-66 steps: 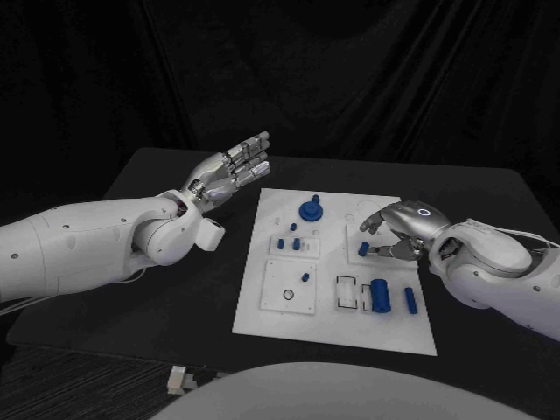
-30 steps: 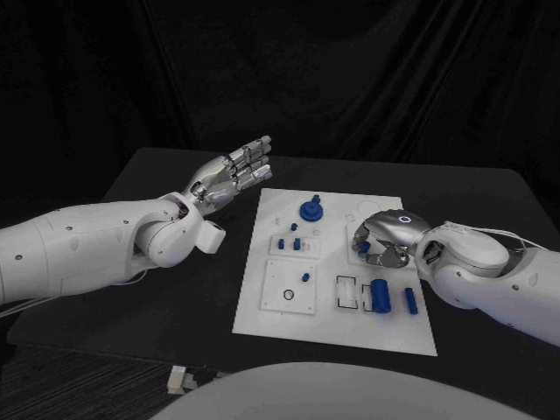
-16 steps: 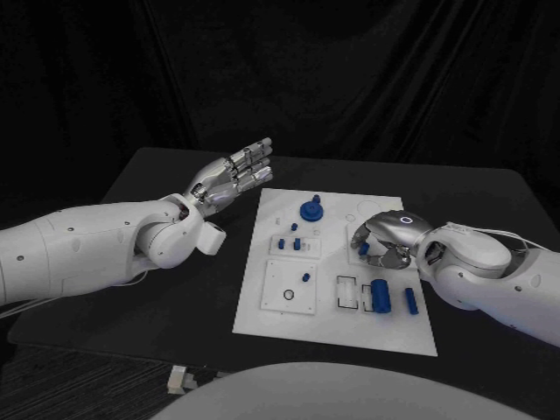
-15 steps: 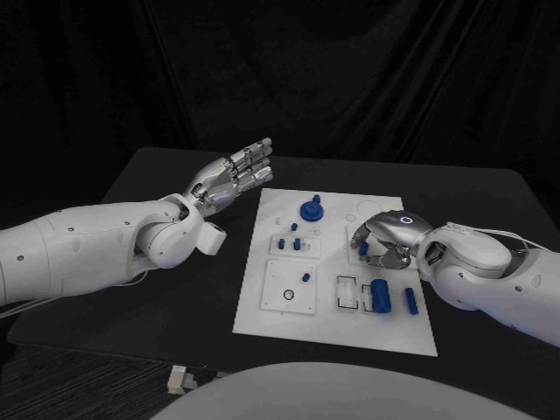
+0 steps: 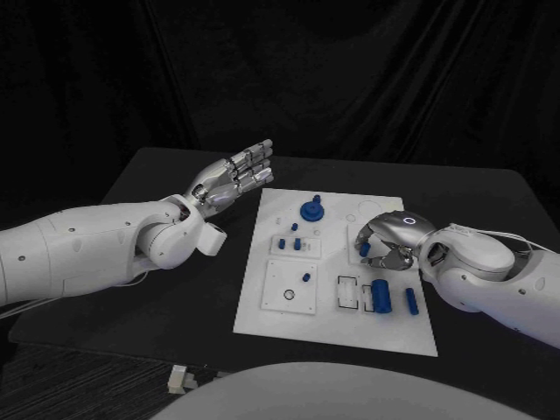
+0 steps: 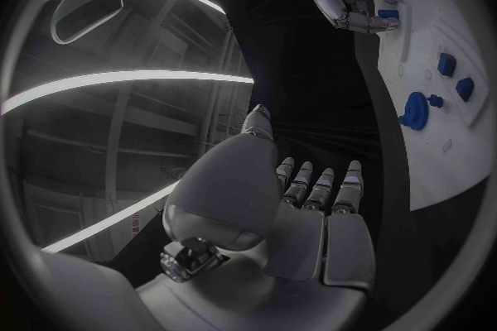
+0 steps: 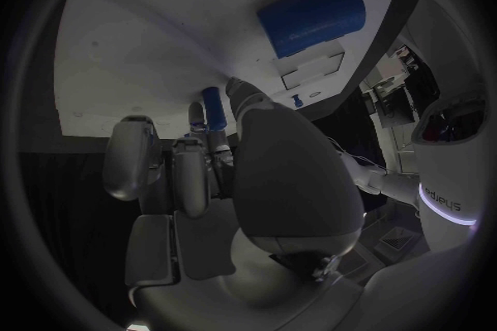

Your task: Assemble the parts on the task board

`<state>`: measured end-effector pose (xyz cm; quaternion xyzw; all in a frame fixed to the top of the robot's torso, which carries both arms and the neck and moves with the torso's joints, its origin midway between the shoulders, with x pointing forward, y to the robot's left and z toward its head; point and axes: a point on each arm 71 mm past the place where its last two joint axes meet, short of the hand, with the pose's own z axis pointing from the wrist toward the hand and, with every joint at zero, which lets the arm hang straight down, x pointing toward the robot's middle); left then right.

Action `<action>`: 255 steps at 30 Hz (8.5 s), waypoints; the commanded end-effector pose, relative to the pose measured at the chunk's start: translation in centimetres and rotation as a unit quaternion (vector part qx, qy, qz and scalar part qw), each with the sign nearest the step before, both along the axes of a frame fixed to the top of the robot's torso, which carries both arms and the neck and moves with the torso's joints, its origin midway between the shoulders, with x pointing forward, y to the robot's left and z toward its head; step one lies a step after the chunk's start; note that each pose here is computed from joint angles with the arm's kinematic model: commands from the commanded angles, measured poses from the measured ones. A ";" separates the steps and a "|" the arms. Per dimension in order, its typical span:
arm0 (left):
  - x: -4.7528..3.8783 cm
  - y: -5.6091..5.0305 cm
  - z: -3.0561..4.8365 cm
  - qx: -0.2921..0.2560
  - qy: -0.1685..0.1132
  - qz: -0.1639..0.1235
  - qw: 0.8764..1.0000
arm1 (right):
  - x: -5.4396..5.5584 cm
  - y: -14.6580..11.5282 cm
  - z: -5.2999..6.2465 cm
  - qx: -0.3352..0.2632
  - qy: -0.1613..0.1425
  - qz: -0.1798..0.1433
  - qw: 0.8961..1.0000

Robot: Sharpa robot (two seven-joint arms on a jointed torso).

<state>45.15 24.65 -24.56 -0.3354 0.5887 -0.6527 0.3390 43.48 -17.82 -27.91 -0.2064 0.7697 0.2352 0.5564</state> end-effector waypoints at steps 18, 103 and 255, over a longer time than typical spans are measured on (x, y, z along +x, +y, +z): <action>-0.07 -0.3 -0.24 -0.008 0.007 -0.010 1.000 | 0.0 -0.3 0.6 0.020 -0.036 -0.015 0.999; -0.40 0.4 -1.09 -0.005 0.021 -0.009 1.000 | -8.1 15.1 2.6 -0.023 -0.031 0.203 0.978; -0.69 0.0 -2.22 -0.006 0.043 -0.024 0.999 | -11.9 14.3 -0.8 -0.035 -0.087 0.249 0.964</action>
